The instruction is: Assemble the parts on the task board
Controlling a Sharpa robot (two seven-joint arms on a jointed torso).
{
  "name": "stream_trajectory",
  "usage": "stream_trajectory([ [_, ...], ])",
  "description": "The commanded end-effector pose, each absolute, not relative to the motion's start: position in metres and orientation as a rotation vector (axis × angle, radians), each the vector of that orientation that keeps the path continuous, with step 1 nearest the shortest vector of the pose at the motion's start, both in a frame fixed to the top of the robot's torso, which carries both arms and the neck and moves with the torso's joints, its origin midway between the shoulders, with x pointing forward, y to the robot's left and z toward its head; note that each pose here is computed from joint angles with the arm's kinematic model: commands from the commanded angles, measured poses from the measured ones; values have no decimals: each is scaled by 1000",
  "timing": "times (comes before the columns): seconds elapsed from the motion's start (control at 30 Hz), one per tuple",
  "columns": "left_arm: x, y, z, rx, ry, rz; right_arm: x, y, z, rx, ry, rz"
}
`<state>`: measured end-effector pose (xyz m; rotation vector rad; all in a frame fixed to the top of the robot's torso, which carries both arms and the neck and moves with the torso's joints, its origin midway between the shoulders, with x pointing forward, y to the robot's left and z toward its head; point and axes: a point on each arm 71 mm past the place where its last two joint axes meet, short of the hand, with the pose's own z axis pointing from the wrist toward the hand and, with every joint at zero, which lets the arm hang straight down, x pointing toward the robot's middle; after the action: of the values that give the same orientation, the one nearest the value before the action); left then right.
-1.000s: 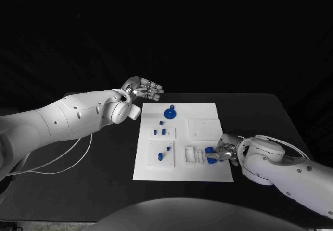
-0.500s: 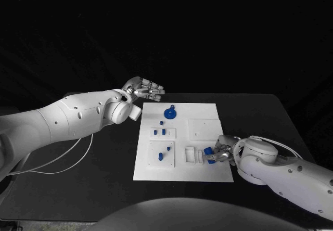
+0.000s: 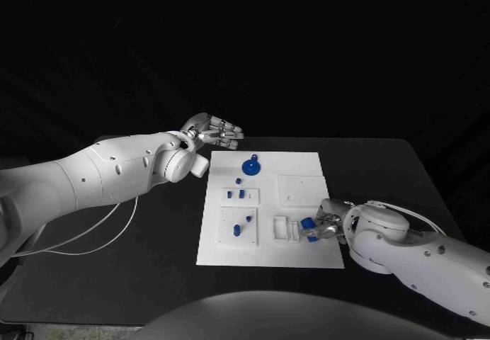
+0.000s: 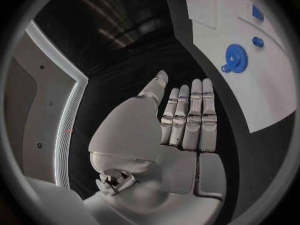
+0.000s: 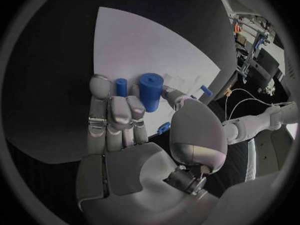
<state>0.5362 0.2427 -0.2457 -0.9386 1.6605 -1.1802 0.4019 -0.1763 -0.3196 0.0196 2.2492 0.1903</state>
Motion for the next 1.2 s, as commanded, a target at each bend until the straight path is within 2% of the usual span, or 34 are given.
stream_trajectory([
  [0.03,536,241,-245,-934,1668,-1197,399,-176,-319,49,2264,171],
  [0.4,536,241,-246,-933,1669,-1196,410,-167,-286,149,2248,285],
  [0.6,536,240,-246,-932,1672,-1197,410,-156,-278,169,2268,340],
  [0.87,535,239,-246,-929,1678,-1199,409,-142,-285,165,2322,368],
  [1.2,535,237,-246,-927,1685,-1205,406,-130,-302,132,2371,352],
])
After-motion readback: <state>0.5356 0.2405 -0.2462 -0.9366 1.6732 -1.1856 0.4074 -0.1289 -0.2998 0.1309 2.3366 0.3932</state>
